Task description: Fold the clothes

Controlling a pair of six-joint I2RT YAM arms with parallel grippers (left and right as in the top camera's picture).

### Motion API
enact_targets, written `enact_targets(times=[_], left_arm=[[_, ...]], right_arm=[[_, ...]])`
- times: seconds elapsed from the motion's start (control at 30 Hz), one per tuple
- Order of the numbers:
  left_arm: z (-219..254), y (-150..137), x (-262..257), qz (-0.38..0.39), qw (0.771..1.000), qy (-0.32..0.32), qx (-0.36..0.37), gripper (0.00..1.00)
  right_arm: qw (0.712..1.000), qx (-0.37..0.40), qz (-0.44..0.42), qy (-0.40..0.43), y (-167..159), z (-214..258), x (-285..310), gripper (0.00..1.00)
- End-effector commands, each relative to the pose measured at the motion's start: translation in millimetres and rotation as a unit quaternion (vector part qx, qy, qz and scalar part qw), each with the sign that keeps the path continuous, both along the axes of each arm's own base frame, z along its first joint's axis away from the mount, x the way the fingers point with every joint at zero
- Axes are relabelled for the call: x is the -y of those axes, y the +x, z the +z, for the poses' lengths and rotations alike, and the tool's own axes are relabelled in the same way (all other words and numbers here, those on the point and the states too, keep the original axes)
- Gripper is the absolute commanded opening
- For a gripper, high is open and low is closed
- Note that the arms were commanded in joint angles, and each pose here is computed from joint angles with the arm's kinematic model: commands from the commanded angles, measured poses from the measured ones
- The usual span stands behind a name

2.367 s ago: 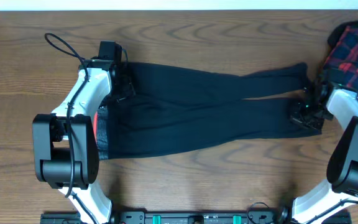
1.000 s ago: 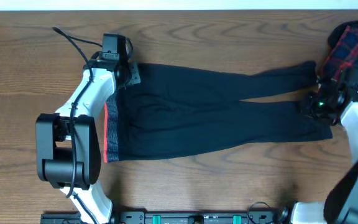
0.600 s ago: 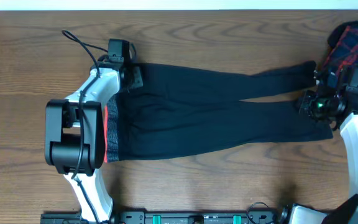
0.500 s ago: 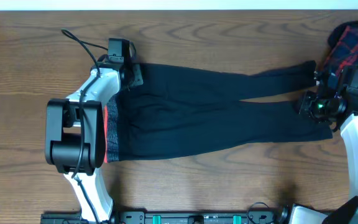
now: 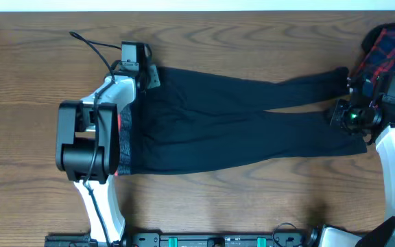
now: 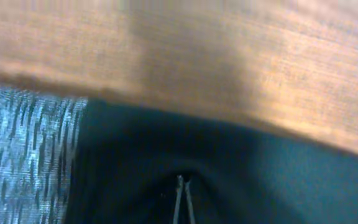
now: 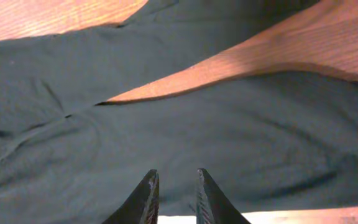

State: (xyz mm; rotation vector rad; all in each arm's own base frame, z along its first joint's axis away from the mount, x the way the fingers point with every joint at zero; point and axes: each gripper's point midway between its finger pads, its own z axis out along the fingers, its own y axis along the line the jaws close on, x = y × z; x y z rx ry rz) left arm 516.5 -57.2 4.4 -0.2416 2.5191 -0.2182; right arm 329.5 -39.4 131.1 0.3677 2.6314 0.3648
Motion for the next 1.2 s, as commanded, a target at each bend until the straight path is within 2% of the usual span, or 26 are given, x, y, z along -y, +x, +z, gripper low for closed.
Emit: enact_targets(times=[0.0,0.3,0.47,0.53,0.57,0.67,0.73,0.8,0.9,1.03,1.17], left_arm=[[-7.7,8.1,-1.4,0.0,1.0,0.01,0.013,0.06],[2.2,21.0,-32.4,0.053,0.995,0.069,0.046,0.06],[3.2,22.1,-35.0,0.054,0.995,0.066,0.048,0.06],[4.7,18.9,-29.4,0.044,0.997,0.054,0.039,0.06],[8.0,17.5,-25.2,0.036,0.998,0.044,0.036,0.06],[29.8,12.2,-13.0,0.014,0.999,0.015,0.036,0.06],[51.0,6.0,-12.3,0.012,0.999,0.013,0.038,0.13],[72.1,-0.9,-13.1,0.012,0.999,0.013,0.041,0.23],[100.6,-14.8,-14.3,0.012,0.999,0.013,0.042,0.27],[121.4,-36.4,-15.1,0.011,1.0,0.014,0.026,0.27],[122.6,-51.5,-16.3,0.01,1.0,0.016,0.002,0.27]], right_arm=[[1.0,0.02,0.014,-0.005,4.6,8.2,-4.0,0.19],[0.997,0.065,0.013,-0.042,27.9,15.8,2.8,0.24],[0.993,0.076,-0.006,-0.085,46.5,8.5,19.4,0.38],[0.992,0.08,-0.012,-0.096,56.5,1.5,26.3,0.53],[0.991,0.081,-0.017,-0.104,61.1,-2.5,30.8,0.57],[0.988,0.092,-0.014,-0.123,77.5,-14.7,43.0,0.63],[0.985,0.102,-0.006,-0.137,89.0,-23.6,52.3,0.66],[0.983,0.112,-0.002,-0.149,100.4,-34.5,62.3,0.66],[0.981,0.117,-0.002,-0.157,113.6,-55.2,73.7,0.66],[0.981,0.111,-0.004,-0.157,122.9,-89.2,86.1,0.65],[0.984,0.102,0.0,-0.147,122.9,-114.1,94.8,0.65]])
